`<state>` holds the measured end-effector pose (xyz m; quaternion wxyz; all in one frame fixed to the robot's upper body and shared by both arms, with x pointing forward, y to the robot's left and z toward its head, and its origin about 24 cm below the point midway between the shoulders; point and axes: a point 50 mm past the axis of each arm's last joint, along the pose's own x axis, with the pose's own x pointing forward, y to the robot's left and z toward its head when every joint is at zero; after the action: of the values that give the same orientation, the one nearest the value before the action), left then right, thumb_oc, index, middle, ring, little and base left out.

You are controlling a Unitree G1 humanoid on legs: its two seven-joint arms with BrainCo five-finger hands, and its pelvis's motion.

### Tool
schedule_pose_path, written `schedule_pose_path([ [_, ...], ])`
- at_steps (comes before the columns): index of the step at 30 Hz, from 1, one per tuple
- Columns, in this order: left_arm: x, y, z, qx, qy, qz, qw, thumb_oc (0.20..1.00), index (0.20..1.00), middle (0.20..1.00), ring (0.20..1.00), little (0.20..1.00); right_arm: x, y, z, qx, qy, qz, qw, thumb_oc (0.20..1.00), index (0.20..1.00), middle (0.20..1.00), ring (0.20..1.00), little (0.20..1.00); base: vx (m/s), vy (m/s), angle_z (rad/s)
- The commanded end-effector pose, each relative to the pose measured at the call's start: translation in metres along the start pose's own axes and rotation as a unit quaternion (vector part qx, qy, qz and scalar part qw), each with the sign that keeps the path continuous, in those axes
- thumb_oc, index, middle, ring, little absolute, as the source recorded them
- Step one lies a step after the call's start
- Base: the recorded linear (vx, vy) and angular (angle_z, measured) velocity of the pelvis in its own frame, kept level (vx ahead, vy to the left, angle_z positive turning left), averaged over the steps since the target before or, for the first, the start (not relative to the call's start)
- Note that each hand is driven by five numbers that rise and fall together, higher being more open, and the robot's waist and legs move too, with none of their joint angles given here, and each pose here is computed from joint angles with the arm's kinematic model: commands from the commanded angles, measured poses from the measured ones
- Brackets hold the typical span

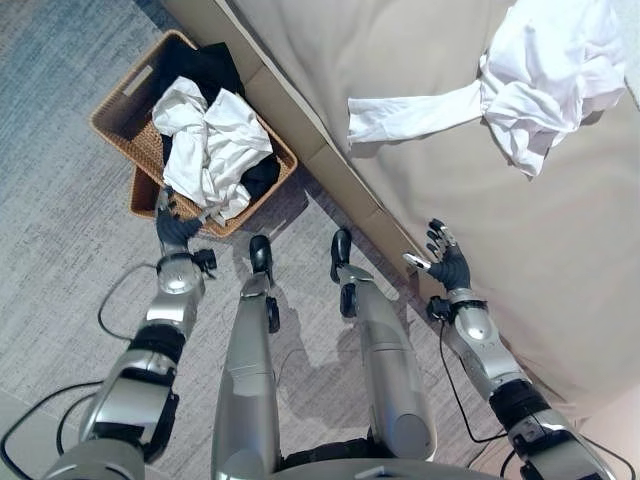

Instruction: Pick up clothes into the bucket

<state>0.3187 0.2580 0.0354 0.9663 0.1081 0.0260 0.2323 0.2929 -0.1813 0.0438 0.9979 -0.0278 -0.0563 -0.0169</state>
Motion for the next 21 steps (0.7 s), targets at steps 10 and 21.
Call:
schedule_pose_path([
  [10,-0.083,-0.056,-0.068,0.2,-0.008,-0.22,0.955,1.0,1.0,1.0,1.0,1.0,0.01,-0.038,0.072,-0.136,-0.187,-0.099,0.968,1.0,1.0,1.0,1.0,1.0,0.03,-0.052,0.11],
  [21,-0.108,-0.083,-0.064,0.107,-0.001,-0.251,0.962,1.0,1.0,1.0,1.0,1.0,0.058,-0.123,0.144,-0.335,-0.227,-0.339,0.849,1.0,1.0,1.0,1.0,1.0,0.03,-0.035,0.03],
])
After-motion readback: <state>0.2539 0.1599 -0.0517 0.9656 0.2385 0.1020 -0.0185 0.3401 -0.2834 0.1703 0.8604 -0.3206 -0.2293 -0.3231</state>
